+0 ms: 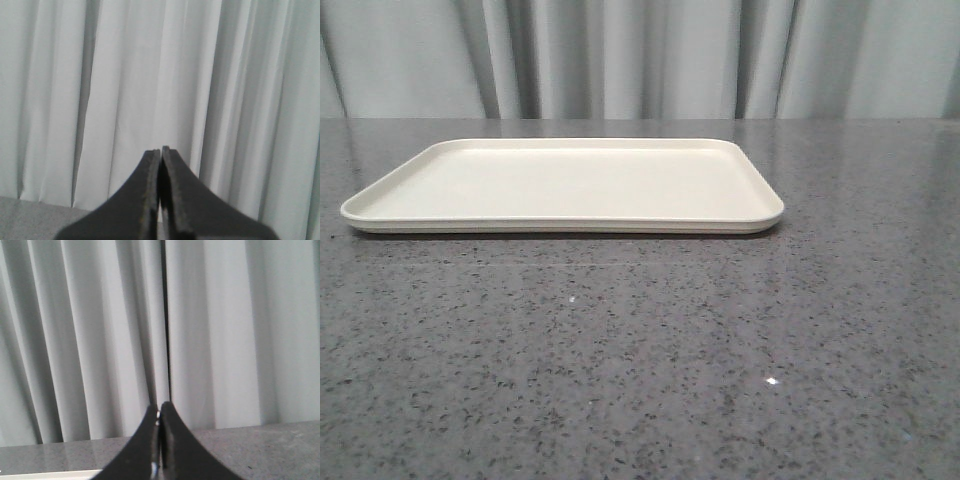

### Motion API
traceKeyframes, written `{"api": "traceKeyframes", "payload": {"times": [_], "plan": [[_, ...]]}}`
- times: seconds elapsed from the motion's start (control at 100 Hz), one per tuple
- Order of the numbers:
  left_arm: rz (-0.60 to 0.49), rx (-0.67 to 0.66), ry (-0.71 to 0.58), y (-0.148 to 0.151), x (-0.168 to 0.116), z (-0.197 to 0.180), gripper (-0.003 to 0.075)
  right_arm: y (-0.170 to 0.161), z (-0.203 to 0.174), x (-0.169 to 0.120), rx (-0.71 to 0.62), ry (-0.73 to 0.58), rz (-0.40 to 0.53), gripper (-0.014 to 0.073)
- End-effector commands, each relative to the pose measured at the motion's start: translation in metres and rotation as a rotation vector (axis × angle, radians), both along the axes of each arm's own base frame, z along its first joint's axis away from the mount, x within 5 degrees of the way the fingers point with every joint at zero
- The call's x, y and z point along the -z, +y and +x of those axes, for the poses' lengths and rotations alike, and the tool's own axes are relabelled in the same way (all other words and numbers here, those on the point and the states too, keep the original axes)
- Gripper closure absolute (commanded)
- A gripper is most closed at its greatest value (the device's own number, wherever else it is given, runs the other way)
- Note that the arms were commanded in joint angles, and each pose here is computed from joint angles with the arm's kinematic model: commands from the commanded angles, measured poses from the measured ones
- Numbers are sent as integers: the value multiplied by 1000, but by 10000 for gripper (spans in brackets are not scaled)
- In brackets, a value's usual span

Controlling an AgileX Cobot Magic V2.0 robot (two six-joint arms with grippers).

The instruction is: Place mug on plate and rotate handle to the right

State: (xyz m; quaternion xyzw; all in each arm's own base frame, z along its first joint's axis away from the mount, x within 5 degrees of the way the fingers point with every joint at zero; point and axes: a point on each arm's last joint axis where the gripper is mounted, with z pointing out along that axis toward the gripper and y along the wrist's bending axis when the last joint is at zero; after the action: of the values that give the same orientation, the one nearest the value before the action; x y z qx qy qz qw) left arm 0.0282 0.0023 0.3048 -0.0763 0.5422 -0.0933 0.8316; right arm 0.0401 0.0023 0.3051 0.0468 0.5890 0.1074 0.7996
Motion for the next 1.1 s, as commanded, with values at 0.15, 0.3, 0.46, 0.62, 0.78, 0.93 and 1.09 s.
{"api": "traceKeyframes", "payload": {"times": [0.15, 0.3, 0.46, 0.62, 0.78, 0.93, 1.09], "plan": [[-16, 9, -94, 0, -42, -11, 740, 9, 14, -35, -75, 26, -49, 657], [-11, 22, -90, -1, -61, -12, 740, 13, 22, -50, -110, 40, -71, 657], [0, 47, -30, -4, -76, -3, 740, 16, 28, -66, -129, 33, -113, 657], [1, 47, -29, -4, -96, 4, 740, 18, 34, -79, -145, 29, -151, 657], [9, 74, 19, -6, -115, 12, 740, 23, 39, -88, -188, 29, -175, 652], [12, 93, 59, -8, -131, 25, 740, 25, 43, -91, -210, 38, -184, 628], [1, 108, 75, -9, -147, 36, 739, 25, 44, -91, -209, 39, -183, 496]]}}
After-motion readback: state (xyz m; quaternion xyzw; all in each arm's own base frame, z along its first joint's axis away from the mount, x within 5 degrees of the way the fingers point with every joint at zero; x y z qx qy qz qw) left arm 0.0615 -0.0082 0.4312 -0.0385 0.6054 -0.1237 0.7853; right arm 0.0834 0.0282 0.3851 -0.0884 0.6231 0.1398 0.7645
